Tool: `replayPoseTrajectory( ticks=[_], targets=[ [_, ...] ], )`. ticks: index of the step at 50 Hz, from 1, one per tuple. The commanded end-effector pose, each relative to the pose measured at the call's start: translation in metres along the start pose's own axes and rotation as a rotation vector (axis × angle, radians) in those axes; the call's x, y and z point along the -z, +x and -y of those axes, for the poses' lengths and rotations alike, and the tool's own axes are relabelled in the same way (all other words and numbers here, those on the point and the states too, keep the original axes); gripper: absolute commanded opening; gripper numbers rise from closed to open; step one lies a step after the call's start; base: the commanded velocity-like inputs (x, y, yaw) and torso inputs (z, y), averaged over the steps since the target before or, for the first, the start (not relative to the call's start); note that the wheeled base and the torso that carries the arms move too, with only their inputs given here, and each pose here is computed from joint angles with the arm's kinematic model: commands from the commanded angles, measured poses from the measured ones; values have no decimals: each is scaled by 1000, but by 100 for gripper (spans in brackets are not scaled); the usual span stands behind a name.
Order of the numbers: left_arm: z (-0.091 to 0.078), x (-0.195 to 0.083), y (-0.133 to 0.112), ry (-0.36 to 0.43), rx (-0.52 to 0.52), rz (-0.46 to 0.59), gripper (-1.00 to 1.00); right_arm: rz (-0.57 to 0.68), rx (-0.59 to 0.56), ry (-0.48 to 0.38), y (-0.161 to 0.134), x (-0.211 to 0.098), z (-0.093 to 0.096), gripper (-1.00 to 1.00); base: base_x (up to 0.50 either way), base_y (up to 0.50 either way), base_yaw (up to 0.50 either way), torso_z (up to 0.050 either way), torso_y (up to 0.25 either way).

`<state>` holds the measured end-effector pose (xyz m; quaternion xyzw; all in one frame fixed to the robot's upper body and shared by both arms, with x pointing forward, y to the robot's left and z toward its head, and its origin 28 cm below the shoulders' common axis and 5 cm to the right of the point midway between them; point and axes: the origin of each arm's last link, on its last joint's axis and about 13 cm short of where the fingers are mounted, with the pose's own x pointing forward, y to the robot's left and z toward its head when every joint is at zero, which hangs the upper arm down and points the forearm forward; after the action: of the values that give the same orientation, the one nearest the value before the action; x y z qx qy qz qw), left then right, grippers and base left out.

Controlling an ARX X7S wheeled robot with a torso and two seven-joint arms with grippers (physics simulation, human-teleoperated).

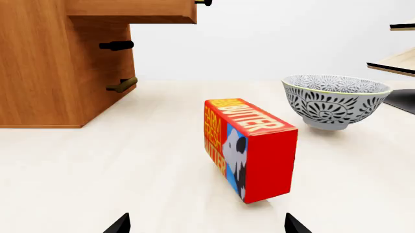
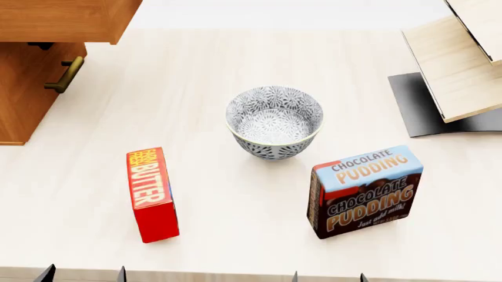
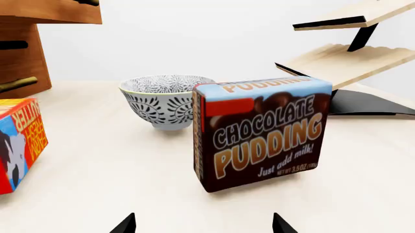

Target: Close the top drawer of the cabinet.

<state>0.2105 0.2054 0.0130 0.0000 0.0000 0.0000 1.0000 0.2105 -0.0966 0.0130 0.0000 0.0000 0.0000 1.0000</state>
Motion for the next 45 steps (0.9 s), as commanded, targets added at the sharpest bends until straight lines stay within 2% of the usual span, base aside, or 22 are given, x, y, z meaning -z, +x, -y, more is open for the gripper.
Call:
replayPoseTrajectory(
  ticks=[1,13,14,15,19,20,21,23,26,27,29,30,34,38,43,45],
  targets=[
    [0,0,0,0,0,0,100,0,0,0,0,0,0,100,0,0,0,0,0],
    [2,0,-3,10,39,25,100,4,-5,-11,-1,1,-1,100,0,0,0,0,0],
    [2,3,-3,-1,37,-6,100,-71,-14,-98,1,5,-3,100,0,0,0,0,0],
    [2,4,-2,-9,41,-10,100,-73,-39,-107,0,5,-4,100,0,0,0,0,0],
    [1,2,-2,-12,35,-6,100,-61,-3,-69,1,1,-1,100,0,0,0,0,0],
    [0,0,0,2,53,-77,100,-86,10,-37,3,-2,0,100,0,0,0,0,0],
    [0,-1,1,-13,61,-91,100,-88,19,-25,4,-4,0,100,0,0,0,0,0],
    [-2,-9,3,11,36,-92,100,-64,47,-39,6,-11,2,100,0,0,0,0,0],
    [-4,-35,3,-16,48,-102,100,-45,44,-24,6,-32,2,100,0,0,0,0,0],
    [-4,-55,3,-24,54,-91,100,-48,49,-15,8,-46,4,100,0,0,0,0,0],
    [-4,-78,1,-51,76,-78,100,-55,17,3,7,-62,6,100,0,0,0,0,0],
    [-5,-101,1,-68,100,-68,100,-66,19,21,9,-81,9,100,0,0,0,0,0],
    [-7,-132,0,-13,94,-58,100,-64,35,-21,5,-112,13,100,0,0,0,0,0],
    [-9,-148,-4,-57,127,-113,100,-68,37,-15,3,-130,16,100,0,0,0,0,0],
    [-15,-165,-4,-76,144,-108,100,-16,27,-51,-3,-156,16,100,0,0,0,0,0],
    [-15,-165,-1,-76,132,-106,100,13,84,-72,-1,-162,18,100,0,0,0,0,0]
  ],
)
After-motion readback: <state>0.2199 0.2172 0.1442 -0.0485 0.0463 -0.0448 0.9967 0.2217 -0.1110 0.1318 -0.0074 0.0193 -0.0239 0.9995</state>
